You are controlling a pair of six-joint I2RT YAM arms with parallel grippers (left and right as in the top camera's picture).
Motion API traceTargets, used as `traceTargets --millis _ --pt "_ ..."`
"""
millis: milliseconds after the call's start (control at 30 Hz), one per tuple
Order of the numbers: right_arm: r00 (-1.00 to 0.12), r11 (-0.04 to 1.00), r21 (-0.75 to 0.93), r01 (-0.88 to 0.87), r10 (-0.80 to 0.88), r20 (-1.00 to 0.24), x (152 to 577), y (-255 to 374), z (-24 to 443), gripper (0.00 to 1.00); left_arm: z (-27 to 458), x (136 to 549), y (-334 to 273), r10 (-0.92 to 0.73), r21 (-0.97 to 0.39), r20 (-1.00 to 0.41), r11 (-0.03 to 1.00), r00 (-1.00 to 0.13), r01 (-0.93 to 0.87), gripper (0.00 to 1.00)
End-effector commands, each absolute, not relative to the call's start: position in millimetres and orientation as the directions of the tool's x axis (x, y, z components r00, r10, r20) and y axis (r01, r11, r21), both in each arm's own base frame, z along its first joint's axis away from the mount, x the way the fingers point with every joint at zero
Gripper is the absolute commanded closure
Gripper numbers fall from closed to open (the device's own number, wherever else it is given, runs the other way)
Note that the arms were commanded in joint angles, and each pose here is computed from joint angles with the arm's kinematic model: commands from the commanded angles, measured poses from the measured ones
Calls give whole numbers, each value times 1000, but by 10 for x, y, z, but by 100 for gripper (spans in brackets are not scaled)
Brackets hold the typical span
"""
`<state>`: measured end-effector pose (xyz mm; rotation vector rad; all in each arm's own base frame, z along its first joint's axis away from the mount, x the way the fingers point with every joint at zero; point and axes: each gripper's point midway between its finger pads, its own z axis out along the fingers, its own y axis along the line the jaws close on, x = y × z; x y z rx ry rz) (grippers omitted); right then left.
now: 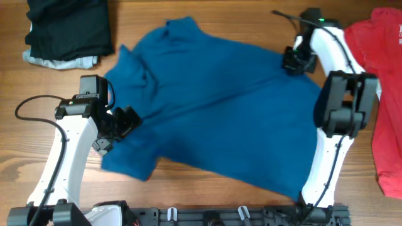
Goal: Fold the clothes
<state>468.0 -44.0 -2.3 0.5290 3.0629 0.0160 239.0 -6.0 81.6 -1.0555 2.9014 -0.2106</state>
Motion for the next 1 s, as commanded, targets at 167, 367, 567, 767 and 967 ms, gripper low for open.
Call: traceTargets --millis 167,367,567,767,967 --pt "-906 903 -76 422 424 8 4585 -1070 -128 96 891 2598 -355 -539 -294 -24 809 -842 -510 0" --pt "-915 898 253 360 393 -93 4880 -578 1070 89 938 2682 -928 -357 -337 -101 891 -929 -305 27" --pt "-938 779 620 -93 140 -316 4996 667 2135 14 898 2731 -872 -407 -268 -146 894 -902 -360 26" --pt "-853 807 525 -272 50 -519 5375 1973 2235 5 466 2505 -875 -401 -173 38 900 -915 -401 28" --pt "-721 897 387 -213 123 -681 5932 2439 1980 2 321 2351 -867 -407 -121 133 899 -904 -422 18"
